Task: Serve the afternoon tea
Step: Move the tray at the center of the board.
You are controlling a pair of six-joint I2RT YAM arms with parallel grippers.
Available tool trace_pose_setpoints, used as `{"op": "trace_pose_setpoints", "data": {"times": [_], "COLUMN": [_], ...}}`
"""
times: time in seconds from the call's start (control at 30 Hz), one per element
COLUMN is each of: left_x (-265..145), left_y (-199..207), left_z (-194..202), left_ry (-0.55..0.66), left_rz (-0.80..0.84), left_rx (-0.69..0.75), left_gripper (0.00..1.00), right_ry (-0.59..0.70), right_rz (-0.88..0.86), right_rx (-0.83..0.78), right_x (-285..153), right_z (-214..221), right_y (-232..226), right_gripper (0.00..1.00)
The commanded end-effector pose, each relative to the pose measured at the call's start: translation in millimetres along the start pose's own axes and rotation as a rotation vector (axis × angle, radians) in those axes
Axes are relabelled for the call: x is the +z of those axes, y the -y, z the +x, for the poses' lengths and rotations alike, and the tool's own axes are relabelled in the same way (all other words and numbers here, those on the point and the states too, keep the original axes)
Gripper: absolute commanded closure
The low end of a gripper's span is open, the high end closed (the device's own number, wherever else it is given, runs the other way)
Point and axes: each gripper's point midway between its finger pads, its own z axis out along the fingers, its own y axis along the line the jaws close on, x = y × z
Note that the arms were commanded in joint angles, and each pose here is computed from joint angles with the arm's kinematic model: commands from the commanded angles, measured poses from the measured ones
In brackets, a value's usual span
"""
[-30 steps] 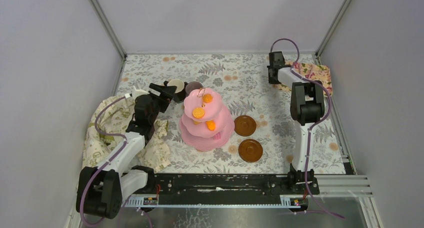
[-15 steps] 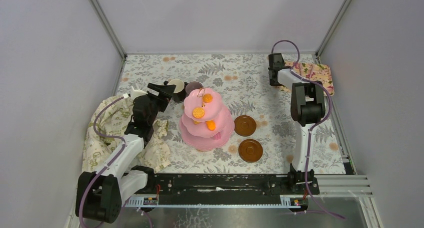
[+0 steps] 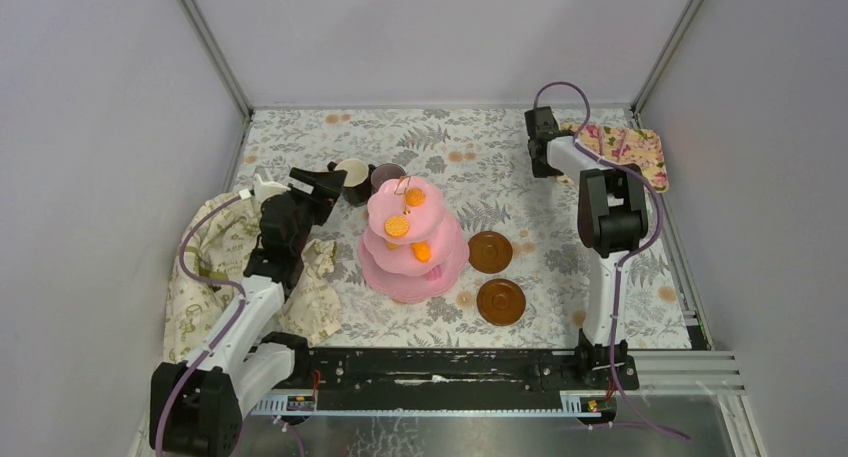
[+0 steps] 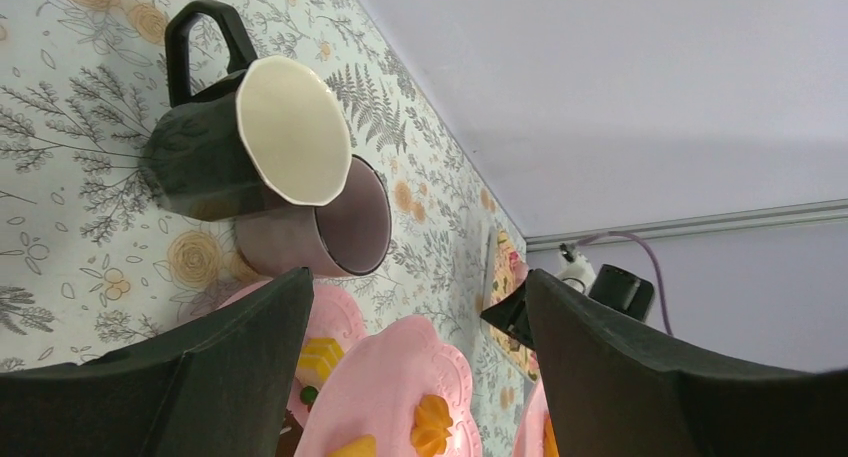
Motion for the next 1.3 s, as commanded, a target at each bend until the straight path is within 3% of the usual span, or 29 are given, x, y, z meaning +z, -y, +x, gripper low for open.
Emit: {"op": "trace_pose_setpoints", "data": {"times": [0.0, 0.2, 0.23, 0.3, 0.33, 0.4, 0.53, 0.6, 0.87, 1.27], "left_x": [-2.8, -7.2, -7.3, -7.7, -8.0, -8.2, -8.6, -8.0, 5.0, 15.2], "left_y": [4.0, 1.2, -0.2, -2.8, -4.4, -5.9, -8.7, -9.8, -14.2, -25.7], "left_z": [-11.9, -22.5, -23.9, -25.9, -27.1, -28.3, -30.6, -32.0, -23.9, -13.2], "left_ry": [0.039, 0.069, 0.073, 0.075, 0.076, 0.075, 0.069, 0.069, 0.013, -0.033], "left_rz": [-0.01, -0.055, -0.064, -0.082, -0.092, -0.104, -0.131, -0.143, -0.169, -0.186], "left_rx": [0.046, 0.089, 0.096, 0.101, 0.103, 0.103, 0.111, 0.114, 0.121, 0.101], "left_gripper": [0.15, 0.15, 0.15, 0.15, 0.15, 0.14, 0.14, 0.14, 0.14, 0.15], "right_ry": [0.192, 0.373, 0.413, 0.457, 0.457, 0.387, 0.267, 0.258, 0.23, 0.149], "right_rz": [-0.011, -0.063, -0.093, -0.156, -0.209, -0.274, -0.31, -0.37, -0.293, -0.267], "right_rx": [0.087, 0.26, 0.326, 0.442, 0.473, 0.481, 0.479, 0.475, 0.301, 0.206], "right_x": [-71.2, -133.0, -147.5, -156.6, -157.5, -151.8, -141.3, -147.0, -167.2, -172.1], "right_z": [-62.7, -85.5, -89.1, -86.5, -85.5, -78.6, -52.7, -42.3, 24.9, 114.8], "right_y": [5.5, 5.4, 8.6, 5.9, -0.5, -15.7, -32.1, -42.0, -60.8, -66.3], "right_gripper": [0.64, 0.7, 0.65, 0.33, 0.22, 0.15, 0.17, 0.19, 0.2, 0.36]}}
